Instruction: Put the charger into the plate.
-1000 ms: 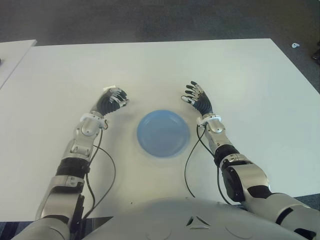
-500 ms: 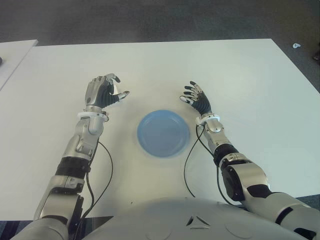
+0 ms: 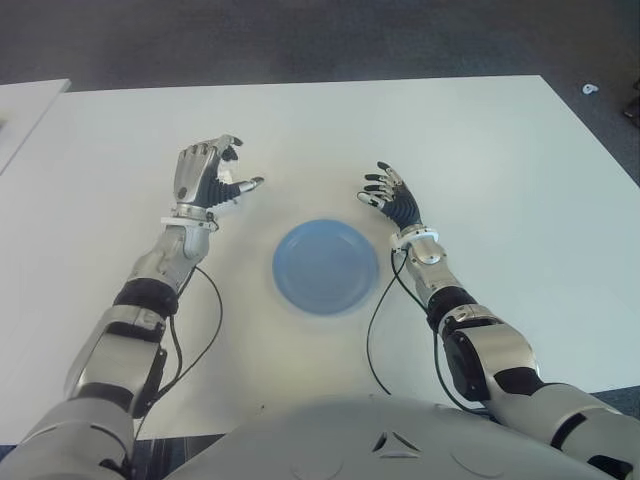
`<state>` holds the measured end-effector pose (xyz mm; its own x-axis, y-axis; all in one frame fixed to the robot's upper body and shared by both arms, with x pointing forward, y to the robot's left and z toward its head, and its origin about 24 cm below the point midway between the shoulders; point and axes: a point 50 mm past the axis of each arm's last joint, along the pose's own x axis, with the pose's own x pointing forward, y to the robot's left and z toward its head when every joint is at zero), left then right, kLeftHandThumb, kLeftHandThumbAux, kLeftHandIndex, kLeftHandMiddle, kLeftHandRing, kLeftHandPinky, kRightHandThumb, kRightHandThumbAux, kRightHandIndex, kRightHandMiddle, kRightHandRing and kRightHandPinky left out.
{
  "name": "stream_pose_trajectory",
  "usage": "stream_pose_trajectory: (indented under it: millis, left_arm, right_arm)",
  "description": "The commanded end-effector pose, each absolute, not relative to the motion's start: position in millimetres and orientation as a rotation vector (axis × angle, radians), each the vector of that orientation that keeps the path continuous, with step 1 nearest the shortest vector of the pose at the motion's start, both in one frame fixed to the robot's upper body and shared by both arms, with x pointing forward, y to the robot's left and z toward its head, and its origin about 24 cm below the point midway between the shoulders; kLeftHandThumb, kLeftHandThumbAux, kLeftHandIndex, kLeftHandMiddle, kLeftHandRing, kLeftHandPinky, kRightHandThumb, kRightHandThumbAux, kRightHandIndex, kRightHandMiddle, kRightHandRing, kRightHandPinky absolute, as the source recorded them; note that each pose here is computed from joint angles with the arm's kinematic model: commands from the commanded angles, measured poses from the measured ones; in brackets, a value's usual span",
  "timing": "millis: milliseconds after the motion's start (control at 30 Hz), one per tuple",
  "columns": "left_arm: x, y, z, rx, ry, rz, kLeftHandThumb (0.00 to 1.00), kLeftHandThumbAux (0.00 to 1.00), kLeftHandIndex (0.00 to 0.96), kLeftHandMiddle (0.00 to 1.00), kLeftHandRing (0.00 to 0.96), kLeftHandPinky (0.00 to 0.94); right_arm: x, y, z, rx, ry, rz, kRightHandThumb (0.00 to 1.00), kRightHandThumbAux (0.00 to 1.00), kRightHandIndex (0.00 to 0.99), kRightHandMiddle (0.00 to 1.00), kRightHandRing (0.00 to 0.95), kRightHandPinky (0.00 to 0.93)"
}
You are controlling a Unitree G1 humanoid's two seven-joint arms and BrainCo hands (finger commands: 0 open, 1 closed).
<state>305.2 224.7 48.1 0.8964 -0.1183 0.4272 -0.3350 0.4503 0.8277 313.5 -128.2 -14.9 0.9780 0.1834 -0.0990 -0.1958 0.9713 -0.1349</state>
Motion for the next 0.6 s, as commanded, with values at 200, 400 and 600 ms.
stream_pose_trajectory:
  millis: [200,400,600]
  left_arm:
    - [305,233,26,1.275,-0.423,0.057,0.519,0.37,0.045,0.1,0.096,0.064]
    - [310,242,10,1.448,-0.262,0.006,0.454,0.29,0.006,0.014,0.014,0.009]
    - [311,242,0,1.528,-0.16,-0.067,0.371,0.203,0.0,0.001,0.001,0.0]
  right_arm:
    - [274,-133,-68,-0.161,0.366,0.221,0.12,0.64,0.089,0.287,0.314,0.327]
    - [273,-134,-68,-0.167,0.369,0.234,0.119,0.638,0.101,0.293,0.318,0.329]
    - [272,-136,-68,-0.167,0.364,0.241,0.109,0.645,0.116,0.304,0.325,0.332]
